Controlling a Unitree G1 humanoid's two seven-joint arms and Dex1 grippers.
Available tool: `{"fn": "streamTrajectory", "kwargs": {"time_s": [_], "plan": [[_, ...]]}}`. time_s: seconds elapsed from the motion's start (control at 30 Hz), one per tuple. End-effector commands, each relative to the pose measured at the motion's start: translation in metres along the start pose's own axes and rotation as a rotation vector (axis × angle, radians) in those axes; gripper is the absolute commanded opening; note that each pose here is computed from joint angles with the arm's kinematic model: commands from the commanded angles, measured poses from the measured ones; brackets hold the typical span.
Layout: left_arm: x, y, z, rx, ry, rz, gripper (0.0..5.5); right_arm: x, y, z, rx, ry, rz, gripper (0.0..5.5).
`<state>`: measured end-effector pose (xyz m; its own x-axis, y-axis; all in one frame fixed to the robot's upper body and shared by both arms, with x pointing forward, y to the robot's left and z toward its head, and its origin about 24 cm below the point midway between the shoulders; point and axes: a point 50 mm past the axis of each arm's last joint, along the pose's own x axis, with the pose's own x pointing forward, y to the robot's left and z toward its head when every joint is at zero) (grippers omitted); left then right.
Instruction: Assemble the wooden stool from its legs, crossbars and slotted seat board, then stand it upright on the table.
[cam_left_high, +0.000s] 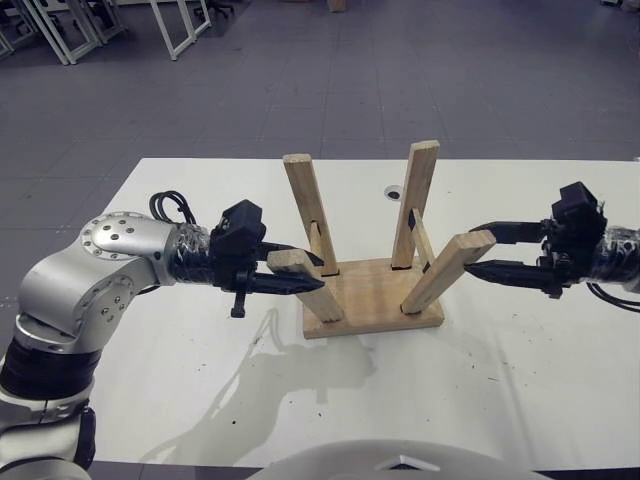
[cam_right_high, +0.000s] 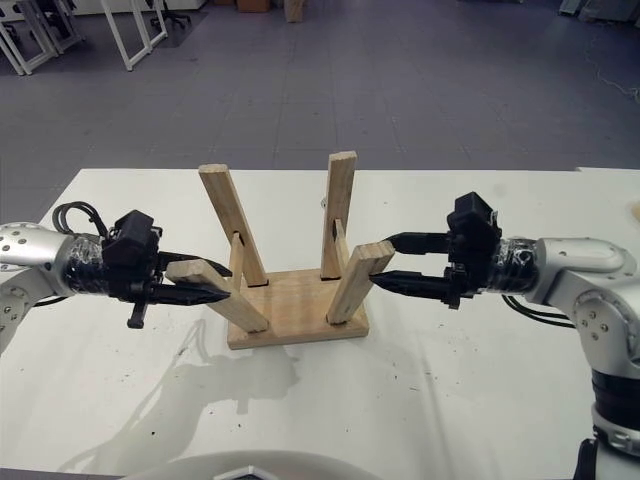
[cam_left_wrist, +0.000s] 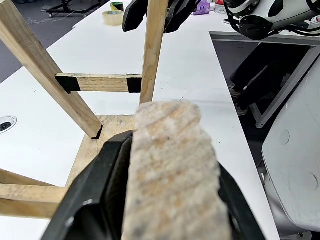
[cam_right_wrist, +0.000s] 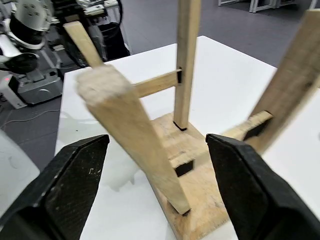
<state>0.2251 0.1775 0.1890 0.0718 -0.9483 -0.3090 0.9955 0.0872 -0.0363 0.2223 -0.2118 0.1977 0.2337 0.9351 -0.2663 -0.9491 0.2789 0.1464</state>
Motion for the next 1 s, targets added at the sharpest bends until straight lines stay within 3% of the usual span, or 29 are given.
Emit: {"fn": "streamTrajectory", "kwargs": {"time_s": [0.03,0.23,0.33,0.47,0.63,0.73,1.0], "plan": [[0.002,0.0,-0.011,-0.056,0.03,-0.024,1.31,0.013,0.005,0.005,0.008,-0.001,0.064,3.57],[-0.001,0.0,-0.013,-0.068,0.007,-0.036,1.31,0.022,-0.003,-0.004,0.099,0.0,0.081,2.49],[-0.003,-0.001,-0.015,-0.131,-0.014,-0.087,1.31,0.024,0.006,-0.002,0.208,-0.019,0.194,1.92],[-0.011,-0.008,-0.003,-0.317,-0.061,-0.269,1.31,0.023,0.025,0.006,0.457,-0.043,0.466,1.91],[-0.016,0.001,0.009,-0.458,-0.13,-0.373,1.31,0.026,0.014,0.017,0.646,-0.117,0.501,1.91],[-0.013,0.02,0.003,-0.522,-0.166,-0.325,2.07,0.032,-0.004,0.009,0.752,-0.11,0.432,2.73],[-0.009,0.083,-0.031,-0.567,-0.172,-0.047,3.38,0.041,-0.053,-0.014,0.85,-0.147,0.198,4.3]]}}
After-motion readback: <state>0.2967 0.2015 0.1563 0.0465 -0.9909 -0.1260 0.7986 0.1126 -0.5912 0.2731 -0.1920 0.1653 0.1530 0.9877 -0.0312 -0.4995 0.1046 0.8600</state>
